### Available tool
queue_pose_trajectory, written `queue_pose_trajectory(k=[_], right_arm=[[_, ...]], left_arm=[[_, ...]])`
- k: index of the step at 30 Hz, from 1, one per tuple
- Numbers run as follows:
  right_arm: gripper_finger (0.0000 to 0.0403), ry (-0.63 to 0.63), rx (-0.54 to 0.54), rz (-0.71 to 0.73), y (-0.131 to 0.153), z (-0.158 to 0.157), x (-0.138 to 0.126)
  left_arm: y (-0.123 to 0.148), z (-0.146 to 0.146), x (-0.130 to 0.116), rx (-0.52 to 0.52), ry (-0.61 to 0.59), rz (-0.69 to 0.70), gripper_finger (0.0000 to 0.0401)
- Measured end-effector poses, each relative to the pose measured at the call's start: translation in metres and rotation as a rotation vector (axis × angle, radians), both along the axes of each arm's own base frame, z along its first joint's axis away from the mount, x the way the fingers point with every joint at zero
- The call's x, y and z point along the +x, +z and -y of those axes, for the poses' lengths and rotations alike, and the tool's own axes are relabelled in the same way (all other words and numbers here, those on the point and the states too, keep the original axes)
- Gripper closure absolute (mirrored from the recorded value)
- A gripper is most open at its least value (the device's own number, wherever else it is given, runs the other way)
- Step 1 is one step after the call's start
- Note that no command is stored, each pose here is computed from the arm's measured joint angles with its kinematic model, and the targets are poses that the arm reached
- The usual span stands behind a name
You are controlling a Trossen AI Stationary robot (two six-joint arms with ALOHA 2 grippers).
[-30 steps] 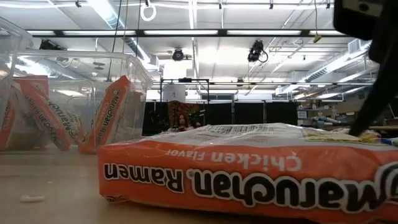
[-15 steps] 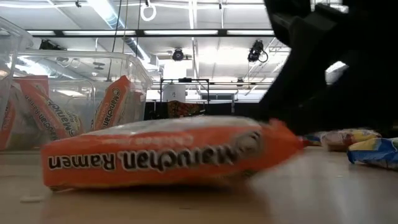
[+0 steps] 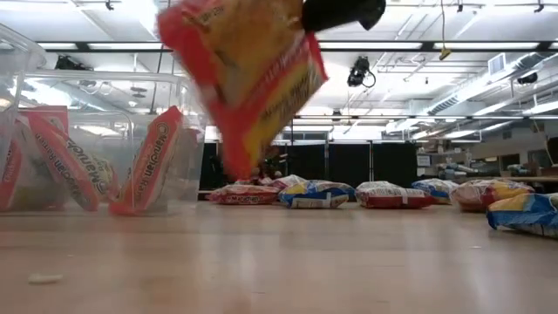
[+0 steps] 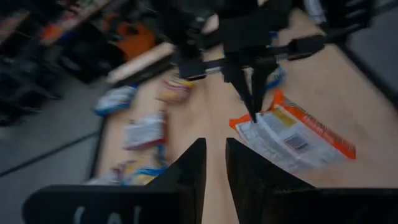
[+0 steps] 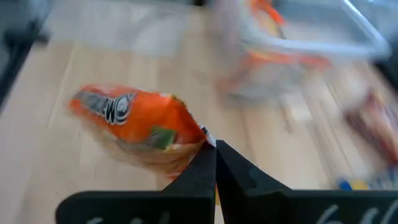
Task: Sort Maruchan noodles
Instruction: Put the orange noodle pack into the middle transparent bin
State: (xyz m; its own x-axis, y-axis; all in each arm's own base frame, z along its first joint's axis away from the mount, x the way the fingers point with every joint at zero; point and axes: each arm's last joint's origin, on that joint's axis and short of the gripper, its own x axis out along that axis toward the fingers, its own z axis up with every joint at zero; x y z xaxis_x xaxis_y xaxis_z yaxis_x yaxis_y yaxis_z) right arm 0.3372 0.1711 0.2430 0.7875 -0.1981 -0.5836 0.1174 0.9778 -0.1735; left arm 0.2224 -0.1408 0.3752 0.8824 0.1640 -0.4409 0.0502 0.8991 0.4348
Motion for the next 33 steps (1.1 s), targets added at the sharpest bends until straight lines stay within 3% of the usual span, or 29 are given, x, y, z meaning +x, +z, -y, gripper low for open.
queue_pose_trajectory(k=[4,9,12,17,24,33], right_arm=[[0.0398,-0.118,0.185,-0.05,0.039,0.041,-0.012],[0.0398,-0.172,0.286,-0.072,0.059,0.077,-0.021],[0.0397,-0.187,0.288,-0.067,0.061,0.09,-0.018],[0.0397,-0.169,0.279,-0.085,0.059,0.097,-0.015],[0.0396,-0.151,0.302,-0.065,0.065,0.098,-0.017],[0.0396,-0.158,0.309,-0.059,0.066,0.099,-0.017]], left_arm=[[0.006,-0.01,0.011,-0.04,0.047,0.064,0.0322],[0.012,-0.034,0.039,-0.073,0.029,0.133,0.0272],[0.011,-0.05,0.057,-0.106,0.014,0.161,0.0235],[-0.011,-0.073,0.083,-0.128,0.01,0.062,0.0198],[-0.04,-0.084,0.112,-0.13,-0.073,-0.034,0.0201],[-0.056,-0.087,0.127,-0.151,-0.084,-0.064,0.0204]])
